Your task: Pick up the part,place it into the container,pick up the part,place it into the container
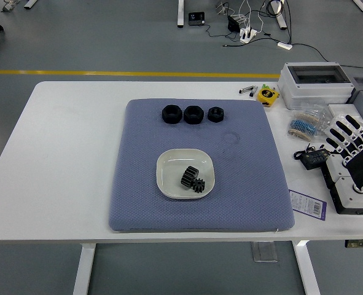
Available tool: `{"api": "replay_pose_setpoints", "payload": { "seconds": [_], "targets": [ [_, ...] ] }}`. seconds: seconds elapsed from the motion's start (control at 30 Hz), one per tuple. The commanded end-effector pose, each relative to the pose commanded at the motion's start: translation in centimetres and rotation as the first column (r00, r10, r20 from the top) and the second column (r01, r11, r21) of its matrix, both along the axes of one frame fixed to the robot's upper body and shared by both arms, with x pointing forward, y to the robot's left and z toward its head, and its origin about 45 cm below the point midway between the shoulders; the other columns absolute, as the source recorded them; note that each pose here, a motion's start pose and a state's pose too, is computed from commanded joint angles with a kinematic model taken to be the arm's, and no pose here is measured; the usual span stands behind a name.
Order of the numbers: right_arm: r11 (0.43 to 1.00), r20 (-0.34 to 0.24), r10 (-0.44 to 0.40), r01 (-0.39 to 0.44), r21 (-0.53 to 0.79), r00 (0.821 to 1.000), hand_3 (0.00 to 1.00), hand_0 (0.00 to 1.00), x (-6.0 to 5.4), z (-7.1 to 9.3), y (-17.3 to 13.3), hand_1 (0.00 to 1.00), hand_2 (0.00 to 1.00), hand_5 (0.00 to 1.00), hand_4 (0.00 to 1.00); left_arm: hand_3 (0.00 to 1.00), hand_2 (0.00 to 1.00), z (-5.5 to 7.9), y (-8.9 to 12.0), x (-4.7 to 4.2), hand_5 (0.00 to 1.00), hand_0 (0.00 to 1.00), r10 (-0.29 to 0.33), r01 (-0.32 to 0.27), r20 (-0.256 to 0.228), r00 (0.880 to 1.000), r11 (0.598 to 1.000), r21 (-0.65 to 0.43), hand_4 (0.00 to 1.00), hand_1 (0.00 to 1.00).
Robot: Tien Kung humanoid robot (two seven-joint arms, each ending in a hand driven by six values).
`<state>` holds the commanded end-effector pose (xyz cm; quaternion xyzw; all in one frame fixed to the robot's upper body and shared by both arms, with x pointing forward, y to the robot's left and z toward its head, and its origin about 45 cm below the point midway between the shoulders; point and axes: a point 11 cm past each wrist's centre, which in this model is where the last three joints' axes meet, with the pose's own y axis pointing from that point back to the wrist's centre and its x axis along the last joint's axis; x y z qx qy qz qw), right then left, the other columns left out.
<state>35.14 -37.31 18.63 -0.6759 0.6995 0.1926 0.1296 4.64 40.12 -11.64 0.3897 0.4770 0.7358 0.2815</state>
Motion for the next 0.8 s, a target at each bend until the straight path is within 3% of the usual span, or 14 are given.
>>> {"api": "replay_pose_setpoints", "payload": {
  "seconds": [0.27, 0.8],
  "targets": [
    [0.999, 0.021, -0.04, 0.04, 0.011, 0.999, 0.857, 0.865, -0.5, 0.3, -1.1, 0.814, 0.841, 0.998, 0.998, 0.552, 0.62, 0.0, -0.1, 0.09, 0.578, 0.713, -0.007, 0.007, 0.007, 1.0, 1.0, -0.007, 0.584, 0.643],
    [1.0, 0.04, -0.014, 0.014, 0.007, 0.999, 0.876, 0.909, 0.6, 1.5, 0.3, 0.836, 0.857, 0.998, 0.998, 0.553, 0.623, -0.4, -1.7, 0.97, 0.573, 0.717, 0.07, -0.068, 0.054, 0.996, 0.997, -0.045, 0.586, 0.645]
  ]
}}
